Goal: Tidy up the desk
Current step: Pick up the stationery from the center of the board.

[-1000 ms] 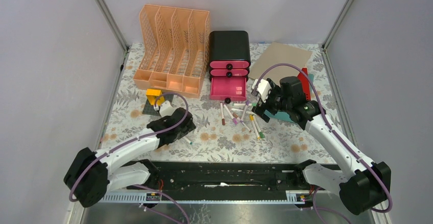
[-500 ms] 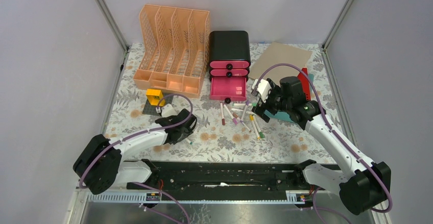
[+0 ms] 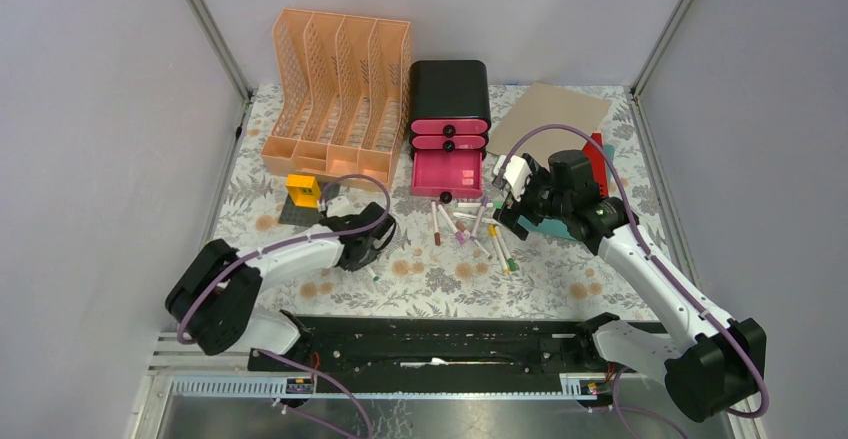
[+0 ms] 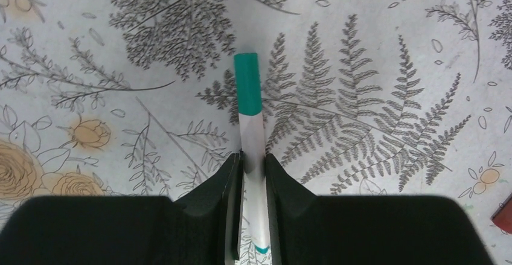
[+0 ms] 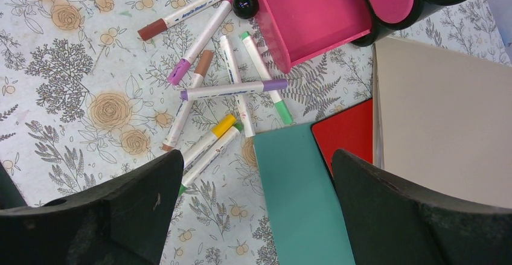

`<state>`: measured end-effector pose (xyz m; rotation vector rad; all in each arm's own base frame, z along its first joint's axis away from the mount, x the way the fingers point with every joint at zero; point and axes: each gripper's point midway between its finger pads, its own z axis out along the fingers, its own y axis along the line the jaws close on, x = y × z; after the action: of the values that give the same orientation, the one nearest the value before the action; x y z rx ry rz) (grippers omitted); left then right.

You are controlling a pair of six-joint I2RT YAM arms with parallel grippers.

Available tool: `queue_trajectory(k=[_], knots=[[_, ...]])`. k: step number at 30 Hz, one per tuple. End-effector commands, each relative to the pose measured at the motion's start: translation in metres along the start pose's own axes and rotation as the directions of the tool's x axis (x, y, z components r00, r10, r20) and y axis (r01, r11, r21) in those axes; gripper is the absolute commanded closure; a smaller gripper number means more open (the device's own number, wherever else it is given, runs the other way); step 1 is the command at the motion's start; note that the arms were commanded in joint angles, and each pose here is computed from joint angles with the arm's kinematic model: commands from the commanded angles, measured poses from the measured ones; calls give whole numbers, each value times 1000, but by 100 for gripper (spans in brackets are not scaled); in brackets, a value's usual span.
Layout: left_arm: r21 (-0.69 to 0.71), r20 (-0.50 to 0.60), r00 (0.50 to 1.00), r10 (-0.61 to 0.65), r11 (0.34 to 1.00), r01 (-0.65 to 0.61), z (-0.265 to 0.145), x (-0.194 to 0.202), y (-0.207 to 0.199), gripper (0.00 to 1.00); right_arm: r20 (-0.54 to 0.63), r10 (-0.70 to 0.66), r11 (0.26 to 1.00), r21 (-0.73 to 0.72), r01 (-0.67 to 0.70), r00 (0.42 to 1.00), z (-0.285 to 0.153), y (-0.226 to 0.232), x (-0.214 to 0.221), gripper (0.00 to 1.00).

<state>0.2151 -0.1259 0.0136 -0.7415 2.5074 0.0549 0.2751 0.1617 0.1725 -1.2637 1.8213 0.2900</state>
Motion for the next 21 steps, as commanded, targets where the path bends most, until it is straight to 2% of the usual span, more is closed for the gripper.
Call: queue_trajectory(k=[1, 8, 11, 14, 16, 18, 21], knots=[[-47, -74, 995, 73, 996, -77, 8, 13, 0, 81, 40, -20, 1000, 3, 20, 999, -5, -1, -8, 0], [-73, -120, 984, 132, 987, -142, 19, 22, -4, 100, 41, -20, 1000, 7, 20, 999, -5, -2, -8, 0], [-6, -114, 982, 150, 988, -151, 12, 19, -16, 100, 40, -20, 1000, 7, 20, 999, -5, -2, -8, 0], [141, -59, 982, 177, 976, -167, -7, 10, -41, 100, 40, -20, 1000, 7, 20, 999, -5, -2, -8, 0], [262, -5, 979, 205, 945, -196, -22, 6, -58, 100, 42, -22, 1000, 9, 22, 999, -6, -2, -9, 0], [416, 50, 977, 207, 885, -209, -42, -1, -78, 100, 42, -22, 1000, 11, 22, 999, -6, -2, -9, 0], [624, 149, 971, 188, 744, -239, -76, -11, -108, 100, 42, -23, 1000, 14, 23, 999, -6, -3, -9, 0]])
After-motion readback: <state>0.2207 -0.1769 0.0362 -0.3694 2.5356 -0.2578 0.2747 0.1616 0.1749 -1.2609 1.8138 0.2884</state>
